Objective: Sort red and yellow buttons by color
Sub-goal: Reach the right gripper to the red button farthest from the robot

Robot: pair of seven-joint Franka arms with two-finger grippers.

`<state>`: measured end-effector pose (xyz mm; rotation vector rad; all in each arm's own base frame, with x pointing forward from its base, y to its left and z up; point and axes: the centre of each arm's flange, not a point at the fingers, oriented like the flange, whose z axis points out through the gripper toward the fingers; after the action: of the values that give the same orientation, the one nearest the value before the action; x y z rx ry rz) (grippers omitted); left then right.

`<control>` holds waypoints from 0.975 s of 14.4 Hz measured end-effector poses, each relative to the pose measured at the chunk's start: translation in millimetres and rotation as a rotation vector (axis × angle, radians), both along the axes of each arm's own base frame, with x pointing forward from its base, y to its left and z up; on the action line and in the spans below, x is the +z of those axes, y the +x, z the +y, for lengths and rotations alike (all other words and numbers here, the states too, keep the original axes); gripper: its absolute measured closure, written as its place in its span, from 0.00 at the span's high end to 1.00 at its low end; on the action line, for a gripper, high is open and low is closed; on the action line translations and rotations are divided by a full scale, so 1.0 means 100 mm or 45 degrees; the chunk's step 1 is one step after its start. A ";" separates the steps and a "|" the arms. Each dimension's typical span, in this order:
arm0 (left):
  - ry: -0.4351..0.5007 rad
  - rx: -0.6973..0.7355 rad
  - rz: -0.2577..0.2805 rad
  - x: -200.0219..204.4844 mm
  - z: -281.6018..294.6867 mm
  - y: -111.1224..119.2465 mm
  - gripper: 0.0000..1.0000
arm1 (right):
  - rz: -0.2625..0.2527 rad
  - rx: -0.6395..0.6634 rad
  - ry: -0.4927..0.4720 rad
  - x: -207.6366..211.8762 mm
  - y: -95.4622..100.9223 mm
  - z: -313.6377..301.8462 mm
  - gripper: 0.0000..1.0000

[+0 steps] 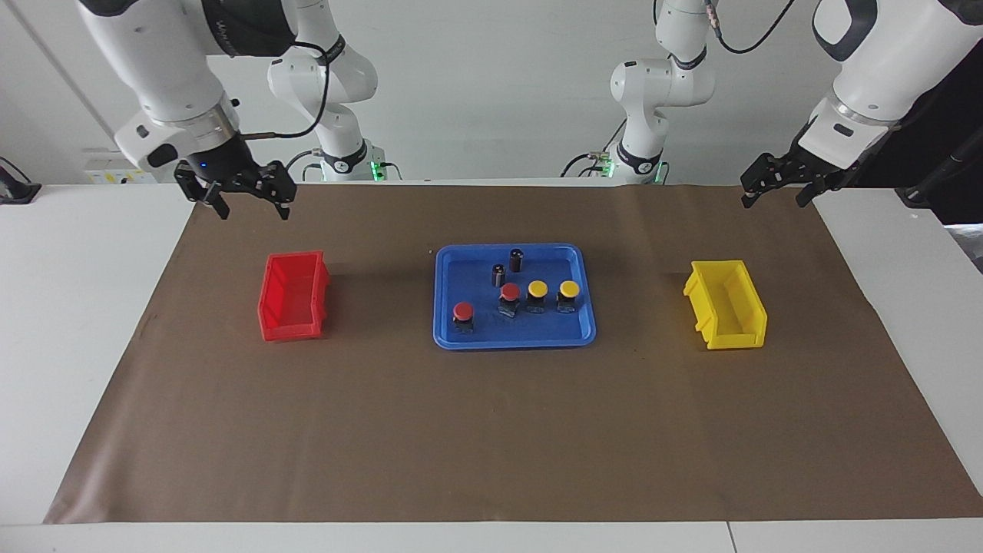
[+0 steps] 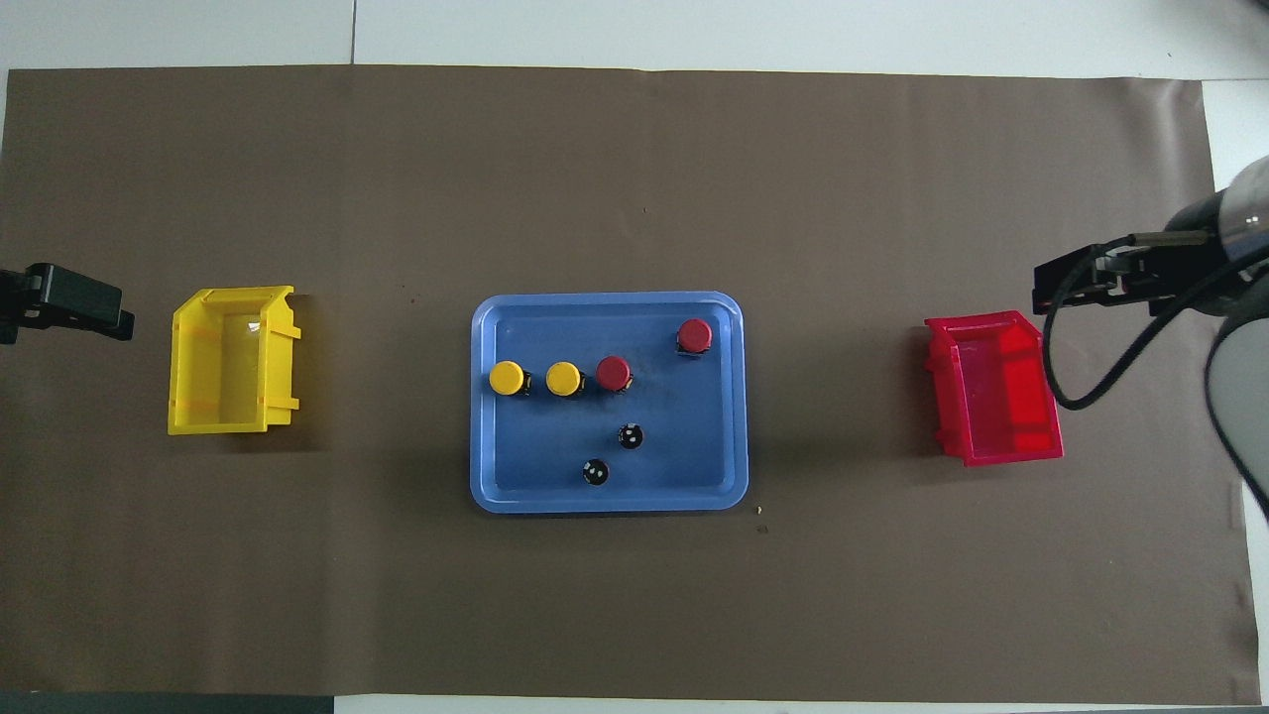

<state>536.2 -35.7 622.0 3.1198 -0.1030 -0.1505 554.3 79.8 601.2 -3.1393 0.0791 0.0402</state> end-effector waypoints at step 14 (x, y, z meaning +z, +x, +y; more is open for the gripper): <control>0.001 0.033 0.044 -0.14 0.15 -0.09 1.00 | -0.133 -0.074 0.074 -2.06 0.02 2.21 0.88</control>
<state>527.2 -20.9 607.6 3.1160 -0.0627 -0.2043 556.3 300.4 394.9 -3.0723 0.1661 -0.1185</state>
